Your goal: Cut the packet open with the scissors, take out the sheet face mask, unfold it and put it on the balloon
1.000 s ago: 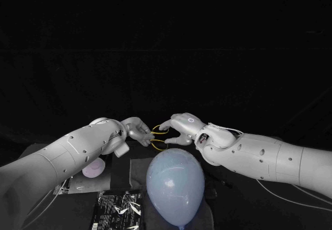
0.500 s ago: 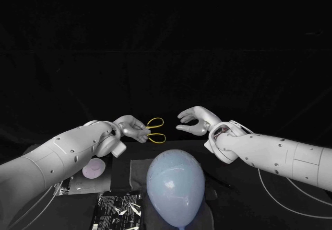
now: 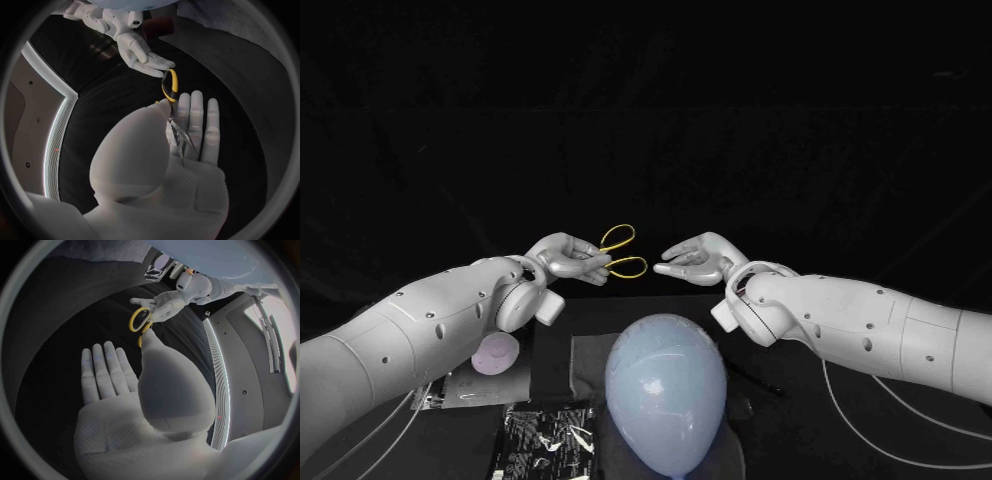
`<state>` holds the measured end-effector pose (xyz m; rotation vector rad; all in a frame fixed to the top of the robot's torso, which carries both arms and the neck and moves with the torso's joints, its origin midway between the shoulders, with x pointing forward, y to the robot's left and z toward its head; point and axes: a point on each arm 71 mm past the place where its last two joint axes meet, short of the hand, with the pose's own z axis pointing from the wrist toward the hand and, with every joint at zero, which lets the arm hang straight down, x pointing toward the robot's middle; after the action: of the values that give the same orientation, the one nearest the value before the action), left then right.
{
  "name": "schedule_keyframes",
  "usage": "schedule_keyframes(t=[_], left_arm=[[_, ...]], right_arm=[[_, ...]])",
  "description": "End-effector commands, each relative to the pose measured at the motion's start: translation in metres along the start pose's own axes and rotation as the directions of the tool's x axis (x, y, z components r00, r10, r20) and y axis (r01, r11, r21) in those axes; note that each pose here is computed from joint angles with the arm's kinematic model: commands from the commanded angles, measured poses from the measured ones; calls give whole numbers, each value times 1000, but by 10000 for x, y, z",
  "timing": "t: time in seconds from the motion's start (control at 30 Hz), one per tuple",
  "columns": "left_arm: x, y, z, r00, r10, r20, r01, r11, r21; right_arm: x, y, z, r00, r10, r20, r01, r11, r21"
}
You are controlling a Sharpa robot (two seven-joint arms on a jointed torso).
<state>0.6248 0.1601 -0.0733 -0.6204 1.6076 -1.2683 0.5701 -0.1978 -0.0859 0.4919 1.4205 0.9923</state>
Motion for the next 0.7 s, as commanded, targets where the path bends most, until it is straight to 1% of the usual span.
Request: schedule_keyframes(t=[0.03, 0.2, 0.4, 0.7], left_arm=[[21, -54, 4, 998, -55, 17, 55, 997, 48], [61, -68, 4, 998, -61, 3, 61, 997, 52], [89, -78, 3, 998, -62, -9, 63, 997, 54], [154, -102, 3, 997, -70, -39, 72, 996, 60]], right_arm=[[81, 0, 4, 993, 104, -48, -102, 994, 38], [141, 34, 12, 988, 147, -43, -145, 989, 38], [202, 65, 12, 982, 182, -48, -180, 983, 40], [243, 79, 27, 977, 208, -56, -205, 977, 49]])
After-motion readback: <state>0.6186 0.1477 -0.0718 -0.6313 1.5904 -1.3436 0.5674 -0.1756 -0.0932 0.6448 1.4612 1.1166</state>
